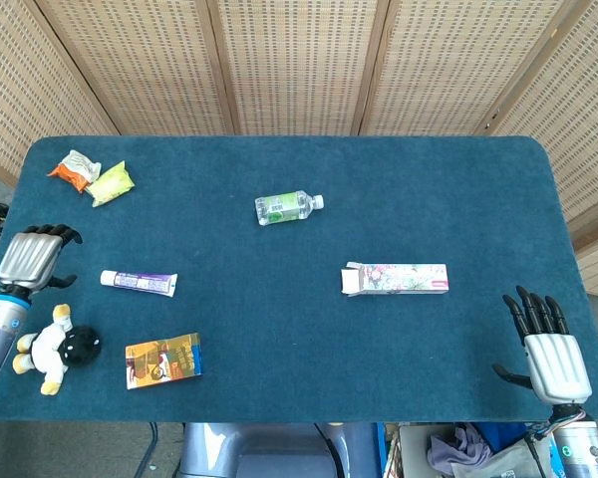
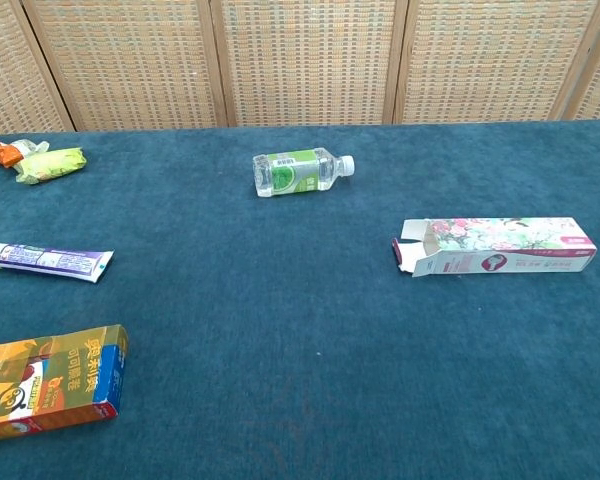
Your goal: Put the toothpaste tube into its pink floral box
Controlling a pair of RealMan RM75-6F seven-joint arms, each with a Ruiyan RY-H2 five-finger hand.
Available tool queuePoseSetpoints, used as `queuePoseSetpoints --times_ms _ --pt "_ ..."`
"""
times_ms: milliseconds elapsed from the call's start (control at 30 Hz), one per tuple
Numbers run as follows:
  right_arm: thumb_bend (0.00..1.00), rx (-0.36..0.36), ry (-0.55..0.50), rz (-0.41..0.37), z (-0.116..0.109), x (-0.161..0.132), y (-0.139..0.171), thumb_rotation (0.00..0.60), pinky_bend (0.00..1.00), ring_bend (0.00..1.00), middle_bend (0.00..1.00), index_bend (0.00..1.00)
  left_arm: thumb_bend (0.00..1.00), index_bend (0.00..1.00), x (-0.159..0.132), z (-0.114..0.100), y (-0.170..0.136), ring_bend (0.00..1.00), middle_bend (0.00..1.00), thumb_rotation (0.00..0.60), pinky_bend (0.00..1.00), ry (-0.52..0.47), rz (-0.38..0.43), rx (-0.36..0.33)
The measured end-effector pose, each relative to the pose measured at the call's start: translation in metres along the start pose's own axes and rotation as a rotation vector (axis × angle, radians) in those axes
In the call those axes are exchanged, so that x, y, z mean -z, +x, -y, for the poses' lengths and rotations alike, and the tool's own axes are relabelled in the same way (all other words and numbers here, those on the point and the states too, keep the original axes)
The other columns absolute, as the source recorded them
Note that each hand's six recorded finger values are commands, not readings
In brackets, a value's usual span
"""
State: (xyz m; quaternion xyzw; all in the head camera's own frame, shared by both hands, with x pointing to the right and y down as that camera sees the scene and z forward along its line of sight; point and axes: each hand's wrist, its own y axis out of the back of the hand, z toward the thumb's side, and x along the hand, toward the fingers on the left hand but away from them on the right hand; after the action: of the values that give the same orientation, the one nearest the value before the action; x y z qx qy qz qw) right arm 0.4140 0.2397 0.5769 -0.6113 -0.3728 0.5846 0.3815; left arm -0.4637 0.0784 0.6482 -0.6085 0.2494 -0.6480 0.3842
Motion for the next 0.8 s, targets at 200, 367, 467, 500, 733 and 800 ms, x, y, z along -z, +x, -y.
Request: queuePoseSetpoints --times_ms 200,367,467,500,733,800 --pt "0.00 -0.002 0.000 0.002 0.000 0.001 0.000 0.600 0.00 0.00 0.00 0.00 0.23 0.40 -0.009 0.010 0.013 0.28 0.32 0.600 0.28 0.031 -0.003 0.038" --pt "0.00 -0.001 -0.001 0.004 0.000 0.002 -0.001 0.600 0.00 0.00 0.00 0.00 0.23 0.40 -0.016 0.018 0.019 0.28 0.31 0.600 0.28 0.061 0.001 0.067" --pt "0.00 0.000 -0.001 0.005 0.000 0.002 -0.001 0.600 0.00 0.00 0.00 0.00 0.23 0.40 -0.021 0.024 0.021 0.25 0.28 0.600 0.28 0.077 0.006 0.083" --pt "0.00 0.001 -0.001 0.005 -0.001 0.002 -0.001 0.600 0.00 0.00 0.00 0.00 0.23 0.40 -0.022 0.025 0.021 0.24 0.27 0.600 0.28 0.083 0.007 0.089" --pt "0.00 0.000 0.000 0.006 0.000 0.002 -0.001 0.600 0.00 0.00 0.00 0.00 0.23 0.40 -0.030 0.039 0.024 0.24 0.26 0.600 0.28 0.126 0.012 0.131" --pt "0.00 -0.001 -0.001 0.006 0.000 0.002 -0.001 0.600 0.00 0.00 0.00 0.00 0.23 0.40 -0.033 0.042 0.025 0.24 0.26 0.600 0.28 0.132 0.014 0.140"
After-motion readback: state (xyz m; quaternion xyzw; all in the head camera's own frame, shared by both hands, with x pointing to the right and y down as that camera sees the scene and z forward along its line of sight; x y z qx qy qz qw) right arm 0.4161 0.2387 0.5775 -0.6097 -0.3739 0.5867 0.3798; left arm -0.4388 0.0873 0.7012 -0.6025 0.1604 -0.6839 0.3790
